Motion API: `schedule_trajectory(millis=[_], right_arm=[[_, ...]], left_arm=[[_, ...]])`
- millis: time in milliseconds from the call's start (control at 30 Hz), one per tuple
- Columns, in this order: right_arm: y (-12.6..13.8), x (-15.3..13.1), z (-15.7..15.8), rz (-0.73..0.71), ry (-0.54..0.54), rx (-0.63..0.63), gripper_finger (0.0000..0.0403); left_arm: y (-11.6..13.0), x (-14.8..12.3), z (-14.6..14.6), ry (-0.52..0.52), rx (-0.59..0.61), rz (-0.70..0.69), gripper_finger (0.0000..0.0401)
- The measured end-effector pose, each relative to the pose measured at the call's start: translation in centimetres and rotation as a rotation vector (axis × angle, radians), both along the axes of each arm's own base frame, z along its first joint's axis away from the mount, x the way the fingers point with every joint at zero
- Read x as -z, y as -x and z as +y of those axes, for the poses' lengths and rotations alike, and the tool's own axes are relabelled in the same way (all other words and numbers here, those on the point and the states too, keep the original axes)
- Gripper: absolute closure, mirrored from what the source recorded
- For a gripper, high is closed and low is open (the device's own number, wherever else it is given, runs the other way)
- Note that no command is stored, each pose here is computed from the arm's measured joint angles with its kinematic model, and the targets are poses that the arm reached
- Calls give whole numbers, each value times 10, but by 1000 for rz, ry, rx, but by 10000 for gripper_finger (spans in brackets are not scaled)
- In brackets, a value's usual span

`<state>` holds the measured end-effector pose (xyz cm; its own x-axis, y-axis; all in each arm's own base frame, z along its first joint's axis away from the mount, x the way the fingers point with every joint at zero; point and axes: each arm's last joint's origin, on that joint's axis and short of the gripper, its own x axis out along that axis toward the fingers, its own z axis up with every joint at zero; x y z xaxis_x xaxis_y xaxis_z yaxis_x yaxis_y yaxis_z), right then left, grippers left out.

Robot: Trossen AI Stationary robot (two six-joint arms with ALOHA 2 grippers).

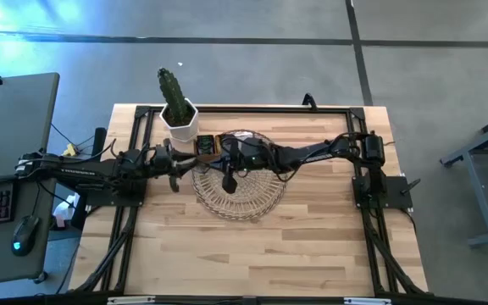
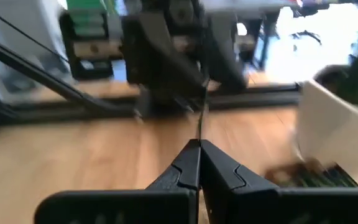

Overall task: Pick & Place Tea
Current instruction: Put the black tea bag into the left section of the wooden organizer

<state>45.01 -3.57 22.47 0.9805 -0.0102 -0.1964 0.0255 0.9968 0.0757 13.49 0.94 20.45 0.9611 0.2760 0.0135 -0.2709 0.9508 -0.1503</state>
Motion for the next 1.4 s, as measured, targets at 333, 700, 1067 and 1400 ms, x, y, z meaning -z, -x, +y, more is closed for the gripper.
schedule_trajectory(millis=[333, 700, 1067, 1400], right_arm=[[12, 13, -60, 146, 92, 213, 402], [8, 39, -88, 115, 136, 96, 403], [4, 45, -88, 92, 165, 81, 403], [-6, 27, -85, 137, 182, 89, 403]], left_arm=[[5, 4, 8, -70, -311, 74, 233], [5, 3, 8, -105, -312, 85, 233], [5, 3, 8, -107, -311, 87, 233], [4, 3, 8, -105, -310, 85, 233]])
